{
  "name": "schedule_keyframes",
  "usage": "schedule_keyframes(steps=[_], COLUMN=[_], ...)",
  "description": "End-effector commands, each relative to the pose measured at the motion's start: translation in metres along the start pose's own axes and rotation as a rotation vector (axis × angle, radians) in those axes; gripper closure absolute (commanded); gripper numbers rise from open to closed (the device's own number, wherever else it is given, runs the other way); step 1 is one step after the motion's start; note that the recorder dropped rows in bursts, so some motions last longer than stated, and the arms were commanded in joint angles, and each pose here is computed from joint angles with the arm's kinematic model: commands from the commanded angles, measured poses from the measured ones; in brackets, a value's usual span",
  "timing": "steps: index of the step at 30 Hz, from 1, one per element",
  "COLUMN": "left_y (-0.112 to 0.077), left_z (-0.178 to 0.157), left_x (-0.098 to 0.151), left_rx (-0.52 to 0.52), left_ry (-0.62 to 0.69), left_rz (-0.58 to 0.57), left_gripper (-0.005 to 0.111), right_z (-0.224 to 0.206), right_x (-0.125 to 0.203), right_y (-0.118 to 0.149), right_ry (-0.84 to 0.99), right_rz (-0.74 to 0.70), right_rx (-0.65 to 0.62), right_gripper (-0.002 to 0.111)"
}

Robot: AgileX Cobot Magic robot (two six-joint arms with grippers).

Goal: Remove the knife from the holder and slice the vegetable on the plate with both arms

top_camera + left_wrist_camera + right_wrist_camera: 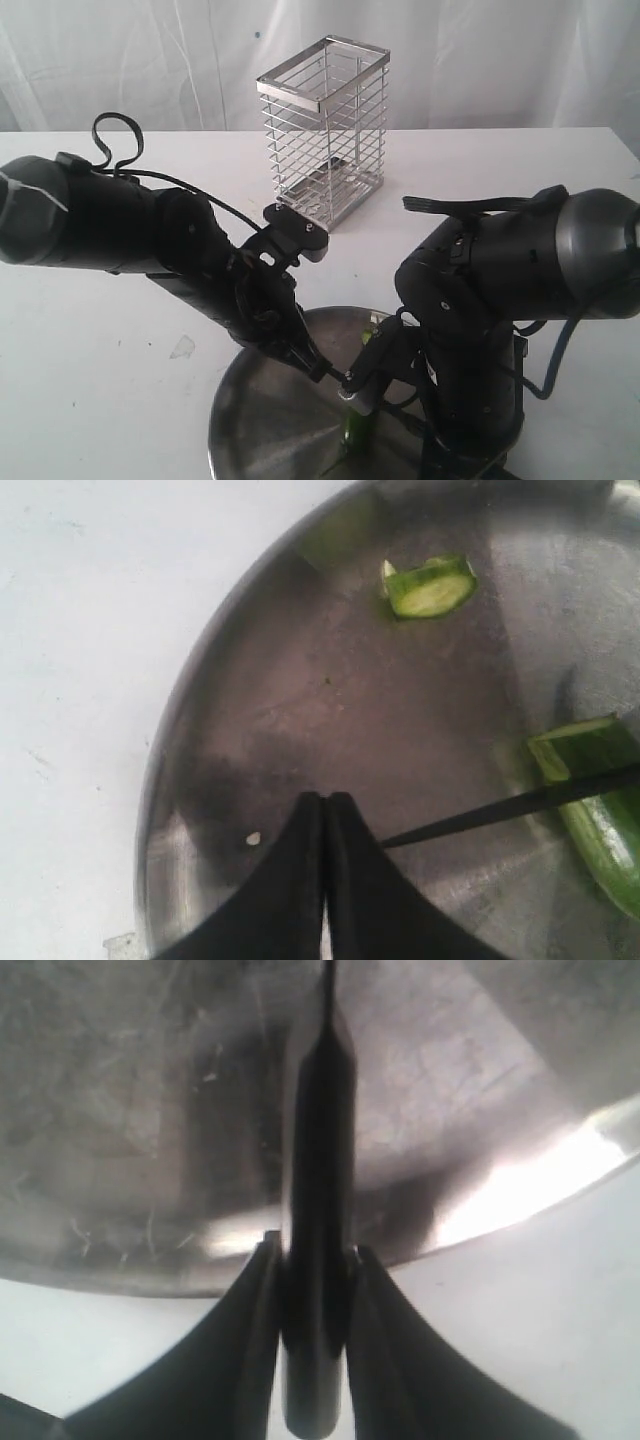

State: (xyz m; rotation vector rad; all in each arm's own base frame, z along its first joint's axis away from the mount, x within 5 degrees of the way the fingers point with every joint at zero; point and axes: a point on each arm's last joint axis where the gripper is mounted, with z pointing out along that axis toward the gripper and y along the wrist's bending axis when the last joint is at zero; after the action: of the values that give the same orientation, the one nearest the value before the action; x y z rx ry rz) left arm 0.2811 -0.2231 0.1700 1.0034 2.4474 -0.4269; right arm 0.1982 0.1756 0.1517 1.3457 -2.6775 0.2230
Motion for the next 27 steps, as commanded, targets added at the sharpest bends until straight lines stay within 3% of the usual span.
schedule_keyframes(steps=[1,11,19,27], left_y=[-0.007,-0.006,0.019,0.009], left_z=[-0.002,-0.001,-0.019,-0.028], left_x=[0.005,0.004,0.001,-0.005], left_rx=[0.051,0.05,0.01,0.09], left_ry=[0.044,0.03,-0.014,-0.061], left_rz=[-0.03,-0.045,-0.088,-0.111], left_gripper=[0.107,0.107,0.107,0.107], right_z=[-0.003,-0.003,-0.003,-0.003], right_x=[-0.006,-0.003,-0.003,-0.003], right_y=[-0.002,-0.002,-0.002,-0.002], right_ry=[-0.064,-0.033,-0.027,-0.028], right_rz=[-0.002,-0.027,-0.029,-0.029], right_rx=[0.008,0.01,0.01,0.01], right_gripper=[0.108,0.108,0.108,0.108])
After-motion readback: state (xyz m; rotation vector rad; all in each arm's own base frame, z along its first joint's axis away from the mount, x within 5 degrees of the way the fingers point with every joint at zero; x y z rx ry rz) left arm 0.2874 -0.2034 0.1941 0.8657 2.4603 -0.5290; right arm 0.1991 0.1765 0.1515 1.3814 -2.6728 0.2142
